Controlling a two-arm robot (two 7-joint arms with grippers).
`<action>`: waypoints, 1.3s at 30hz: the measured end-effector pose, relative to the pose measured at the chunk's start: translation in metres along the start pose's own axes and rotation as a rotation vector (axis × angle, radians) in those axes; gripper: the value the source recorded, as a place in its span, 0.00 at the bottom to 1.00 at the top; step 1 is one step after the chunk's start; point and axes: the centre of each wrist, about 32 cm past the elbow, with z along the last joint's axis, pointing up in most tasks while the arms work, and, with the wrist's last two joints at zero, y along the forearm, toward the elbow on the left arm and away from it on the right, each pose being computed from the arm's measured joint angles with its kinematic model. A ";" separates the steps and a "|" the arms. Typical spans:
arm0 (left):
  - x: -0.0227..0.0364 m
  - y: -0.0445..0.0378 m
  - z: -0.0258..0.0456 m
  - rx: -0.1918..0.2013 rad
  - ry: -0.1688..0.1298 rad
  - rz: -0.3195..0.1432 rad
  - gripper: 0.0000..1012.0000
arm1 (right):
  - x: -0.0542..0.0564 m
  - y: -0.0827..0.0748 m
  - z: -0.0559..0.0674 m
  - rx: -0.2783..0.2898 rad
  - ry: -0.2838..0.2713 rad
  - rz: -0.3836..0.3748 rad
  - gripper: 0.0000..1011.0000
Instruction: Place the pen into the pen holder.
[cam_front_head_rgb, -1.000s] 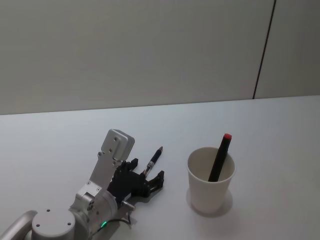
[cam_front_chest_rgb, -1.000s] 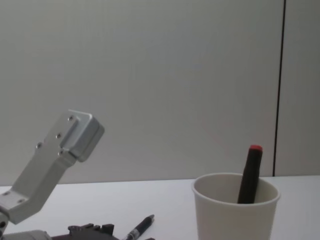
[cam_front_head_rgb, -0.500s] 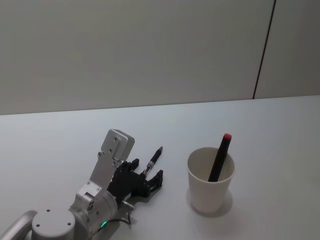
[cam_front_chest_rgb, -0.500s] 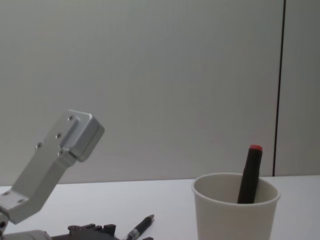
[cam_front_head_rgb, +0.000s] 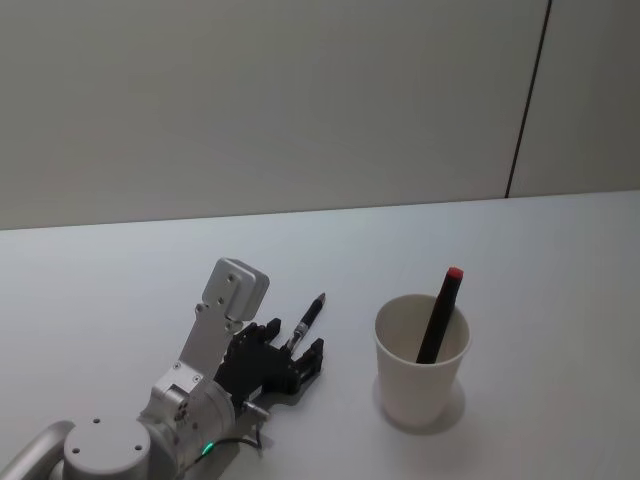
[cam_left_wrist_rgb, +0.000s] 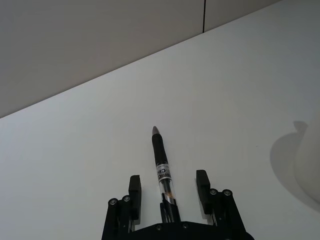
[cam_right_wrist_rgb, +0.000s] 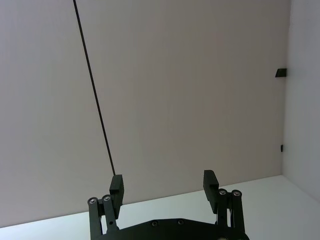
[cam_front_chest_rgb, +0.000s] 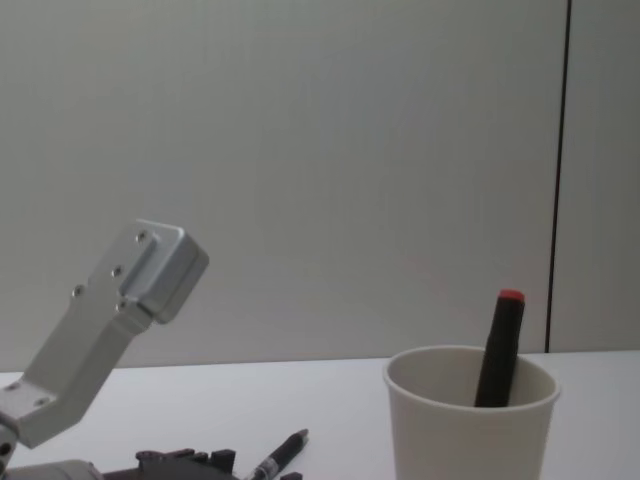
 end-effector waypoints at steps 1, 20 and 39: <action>0.0000 0.0000 0.0000 0.000 0.000 0.000 0.66 | 0.000 0.000 0.000 0.000 0.000 0.000 0.99; 0.0000 0.0000 0.0000 0.000 0.000 0.000 0.54 | 0.000 0.000 0.000 0.000 0.000 0.000 0.99; 0.0000 0.0000 0.0000 0.000 0.000 0.000 0.41 | 0.000 0.000 0.000 0.000 0.000 0.000 0.99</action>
